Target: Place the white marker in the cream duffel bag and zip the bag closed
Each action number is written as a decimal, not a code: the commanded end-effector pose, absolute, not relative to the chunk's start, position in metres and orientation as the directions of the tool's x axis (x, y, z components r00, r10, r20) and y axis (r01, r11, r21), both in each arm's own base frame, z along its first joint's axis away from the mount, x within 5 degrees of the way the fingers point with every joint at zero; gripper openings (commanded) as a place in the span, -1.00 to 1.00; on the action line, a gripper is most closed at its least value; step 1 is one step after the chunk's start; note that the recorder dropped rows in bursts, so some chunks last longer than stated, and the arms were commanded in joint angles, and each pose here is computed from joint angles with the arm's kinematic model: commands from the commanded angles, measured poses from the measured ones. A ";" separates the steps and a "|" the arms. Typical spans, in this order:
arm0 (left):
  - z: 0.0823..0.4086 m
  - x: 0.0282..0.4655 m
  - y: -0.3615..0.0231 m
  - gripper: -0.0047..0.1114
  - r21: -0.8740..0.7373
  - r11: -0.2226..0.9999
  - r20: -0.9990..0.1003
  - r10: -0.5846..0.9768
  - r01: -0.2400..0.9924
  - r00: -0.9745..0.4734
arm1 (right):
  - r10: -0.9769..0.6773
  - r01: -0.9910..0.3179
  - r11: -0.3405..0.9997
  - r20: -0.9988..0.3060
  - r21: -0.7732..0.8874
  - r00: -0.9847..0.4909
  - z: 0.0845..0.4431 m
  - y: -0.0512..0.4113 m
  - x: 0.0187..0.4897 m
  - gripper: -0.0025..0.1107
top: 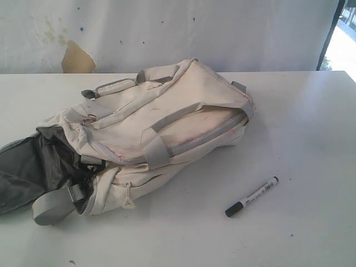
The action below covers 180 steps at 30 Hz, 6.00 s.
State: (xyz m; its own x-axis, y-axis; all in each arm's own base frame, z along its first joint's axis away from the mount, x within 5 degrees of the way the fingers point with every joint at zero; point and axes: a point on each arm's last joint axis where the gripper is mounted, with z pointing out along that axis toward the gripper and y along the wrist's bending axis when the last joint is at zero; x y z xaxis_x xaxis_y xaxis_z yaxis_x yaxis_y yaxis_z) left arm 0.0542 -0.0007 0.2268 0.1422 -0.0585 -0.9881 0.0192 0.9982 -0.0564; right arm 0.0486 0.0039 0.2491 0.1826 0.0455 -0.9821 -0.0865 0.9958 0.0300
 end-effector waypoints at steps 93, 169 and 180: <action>0.167 0.424 -0.051 -0.07 -0.589 0.792 -0.187 -0.329 -0.163 -0.926 | 0.391 0.094 0.704 -0.274 0.704 -0.878 0.214 0.124 0.286 0.00; 0.185 0.293 -0.005 -0.92 -0.972 0.236 -0.145 -0.551 0.014 -0.822 | -0.144 -0.483 0.704 -0.560 0.521 -0.816 0.287 0.254 0.348 -0.04; 0.185 0.293 -0.005 -0.92 -0.972 0.236 -0.145 -0.551 0.014 -0.822 | -0.284 -0.548 0.631 -0.494 0.549 -0.822 0.267 0.306 0.343 -0.24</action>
